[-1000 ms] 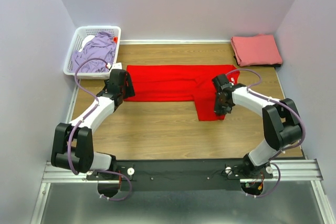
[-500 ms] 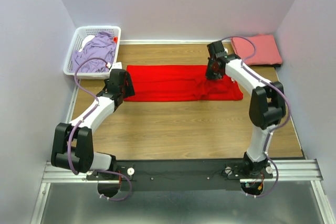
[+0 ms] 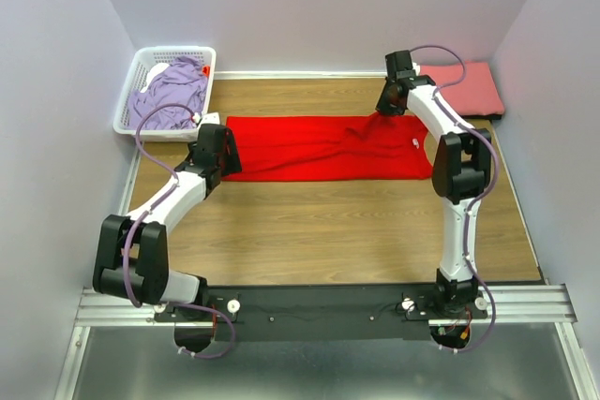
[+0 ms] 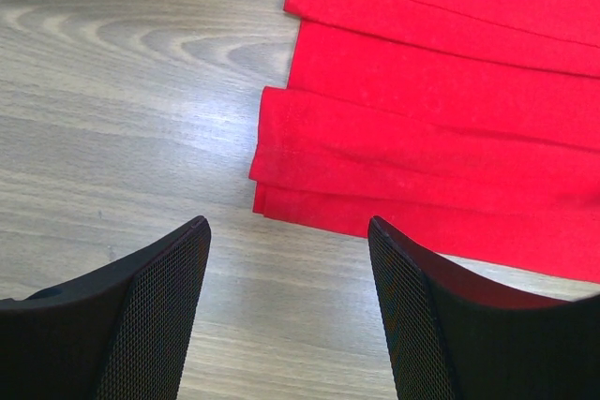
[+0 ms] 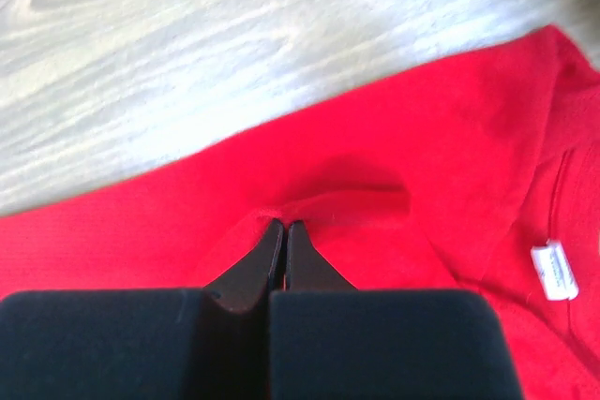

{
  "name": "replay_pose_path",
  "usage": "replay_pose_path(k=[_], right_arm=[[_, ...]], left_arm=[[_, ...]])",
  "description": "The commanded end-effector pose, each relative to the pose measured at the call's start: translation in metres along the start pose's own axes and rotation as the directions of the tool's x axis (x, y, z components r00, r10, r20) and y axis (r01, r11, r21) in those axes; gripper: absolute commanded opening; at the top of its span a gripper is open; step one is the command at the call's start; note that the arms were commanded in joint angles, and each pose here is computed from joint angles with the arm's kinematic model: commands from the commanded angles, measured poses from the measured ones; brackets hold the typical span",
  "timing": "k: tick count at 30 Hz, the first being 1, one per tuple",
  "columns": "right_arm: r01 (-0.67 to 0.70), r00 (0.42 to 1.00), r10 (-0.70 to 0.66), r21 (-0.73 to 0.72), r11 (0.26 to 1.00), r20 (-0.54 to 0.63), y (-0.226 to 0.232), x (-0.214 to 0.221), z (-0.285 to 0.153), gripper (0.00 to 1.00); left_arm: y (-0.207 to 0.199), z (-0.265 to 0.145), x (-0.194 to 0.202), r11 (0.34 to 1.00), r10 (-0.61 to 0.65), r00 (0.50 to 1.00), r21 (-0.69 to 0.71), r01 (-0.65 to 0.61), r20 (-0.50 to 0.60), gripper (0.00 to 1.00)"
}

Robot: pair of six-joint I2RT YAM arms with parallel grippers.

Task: Fold and stack the t-shirts
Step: Fold the tshirt

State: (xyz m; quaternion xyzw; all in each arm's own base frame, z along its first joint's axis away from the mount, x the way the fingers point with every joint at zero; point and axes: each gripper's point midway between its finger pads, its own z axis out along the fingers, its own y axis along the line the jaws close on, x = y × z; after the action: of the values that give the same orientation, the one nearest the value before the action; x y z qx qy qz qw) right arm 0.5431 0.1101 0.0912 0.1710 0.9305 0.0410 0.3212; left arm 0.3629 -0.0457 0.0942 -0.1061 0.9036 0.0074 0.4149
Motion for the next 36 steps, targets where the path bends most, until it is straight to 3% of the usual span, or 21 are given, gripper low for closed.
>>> replay_pose_path(k=[1, 12, 21, 26, 27, 30, 36], right_arm=[[-0.033, 0.999, 0.033, -0.008, 0.999, 0.011, 0.003, -0.009, 0.012, 0.01], [-0.127, 0.992, 0.127, -0.009, 0.992, 0.013, -0.012, -0.016, 0.030, 0.04], [-0.138, 0.990, 0.138, -0.030, 0.990, -0.014, -0.013, -0.009, 0.032, 0.05], [-0.133, 0.991, 0.132, -0.038, 0.990, -0.026, -0.013, -0.003, 0.032, 0.05], [-0.131, 0.991, 0.130, -0.037, 0.991, -0.028, -0.013, -0.002, 0.032, 0.05], [-0.128, 0.991, 0.127, -0.040, 0.991, -0.031, -0.014, 0.000, 0.032, 0.05], [-0.123, 0.992, 0.122, -0.042, 0.991, -0.040, -0.015, 0.004, 0.032, 0.05]], left_arm=[[-0.003, 0.005, 0.007, 1.000, 0.024, 1.000, 0.008, -0.024, -0.016, 0.76], [-0.011, 0.013, 0.023, 0.998, 0.041, 0.996, 0.043, -0.038, -0.079, 0.76], [-0.053, 0.010, 0.028, 0.985, 0.059, 0.991, 0.167, -0.038, -0.120, 0.74], [-0.063, 0.021, 0.028, 0.989, 0.032, 0.990, 0.149, -0.011, -0.139, 0.62], [-0.065, 0.026, 0.028, 0.990, 0.027, 0.989, 0.141, -0.007, -0.143, 0.54], [-0.066, 0.034, 0.030, 0.992, 0.021, 0.987, 0.127, -0.001, -0.161, 0.44], [-0.069, 0.042, 0.037, 0.995, -0.001, 0.979, 0.099, 0.021, -0.202, 0.40]])
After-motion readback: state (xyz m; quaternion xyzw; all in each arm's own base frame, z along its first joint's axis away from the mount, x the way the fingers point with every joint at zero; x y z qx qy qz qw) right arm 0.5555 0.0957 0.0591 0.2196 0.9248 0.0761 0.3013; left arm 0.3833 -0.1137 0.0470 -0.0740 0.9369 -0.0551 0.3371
